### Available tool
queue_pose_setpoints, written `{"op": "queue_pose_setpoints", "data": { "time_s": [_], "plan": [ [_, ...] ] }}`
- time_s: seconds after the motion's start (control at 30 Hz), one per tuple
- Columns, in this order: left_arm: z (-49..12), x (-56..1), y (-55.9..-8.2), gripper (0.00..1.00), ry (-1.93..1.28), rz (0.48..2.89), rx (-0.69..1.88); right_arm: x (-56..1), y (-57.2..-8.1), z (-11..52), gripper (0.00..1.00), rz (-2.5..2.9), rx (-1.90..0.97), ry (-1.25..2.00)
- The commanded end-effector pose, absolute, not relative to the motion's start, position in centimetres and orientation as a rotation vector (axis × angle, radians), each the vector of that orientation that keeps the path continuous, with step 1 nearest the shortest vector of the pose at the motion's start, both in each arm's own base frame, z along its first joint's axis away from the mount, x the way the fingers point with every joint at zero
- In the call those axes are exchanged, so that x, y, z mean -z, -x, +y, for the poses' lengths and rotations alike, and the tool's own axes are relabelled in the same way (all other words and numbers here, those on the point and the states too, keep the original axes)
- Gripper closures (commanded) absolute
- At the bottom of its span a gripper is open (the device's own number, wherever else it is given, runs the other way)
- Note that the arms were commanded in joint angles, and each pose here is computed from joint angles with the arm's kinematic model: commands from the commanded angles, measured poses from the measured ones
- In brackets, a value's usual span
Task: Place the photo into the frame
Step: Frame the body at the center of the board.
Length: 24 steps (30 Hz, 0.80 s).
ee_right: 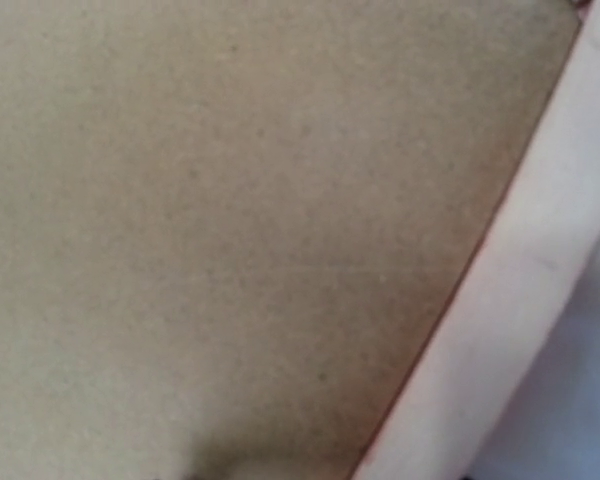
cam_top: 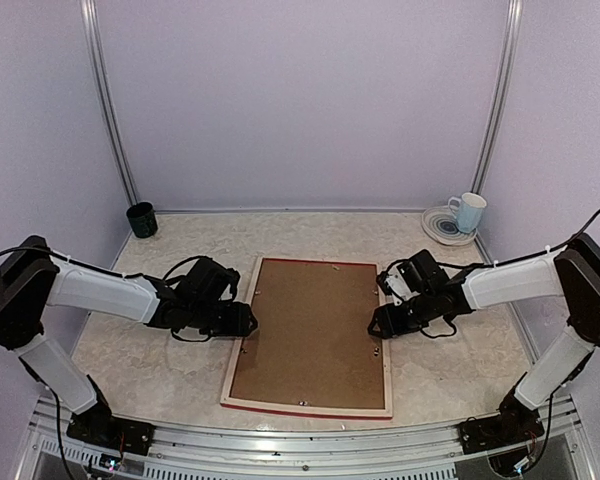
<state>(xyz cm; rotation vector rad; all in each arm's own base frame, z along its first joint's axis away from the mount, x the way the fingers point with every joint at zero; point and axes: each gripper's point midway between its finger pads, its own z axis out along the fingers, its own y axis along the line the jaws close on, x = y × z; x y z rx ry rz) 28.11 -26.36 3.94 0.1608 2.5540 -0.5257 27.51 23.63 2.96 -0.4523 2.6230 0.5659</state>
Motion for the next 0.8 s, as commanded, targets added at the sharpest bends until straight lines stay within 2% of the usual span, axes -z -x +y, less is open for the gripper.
{"op": "queue_pose_setpoints", "data": {
  "time_s": [0.0,0.57,0.77],
  "plan": [
    [-27.6,-3.7,-28.3,0.42,-0.207,2.531,0.613,-3.9,-28.8,25.6,0.40,2.583,-0.628,0.466],
    [-27.5,-3.4,-30.0,0.38,-0.173,2.487,0.690,-3.4,-35.4,26.8,0.39,2.586,-0.593,0.411],
    [-26.6,-3.4,-30.4,0.35,-0.150,2.456,0.700,-5.0,-35.1,26.1,0.34,2.574,-0.568,0.427]
  ]
}}
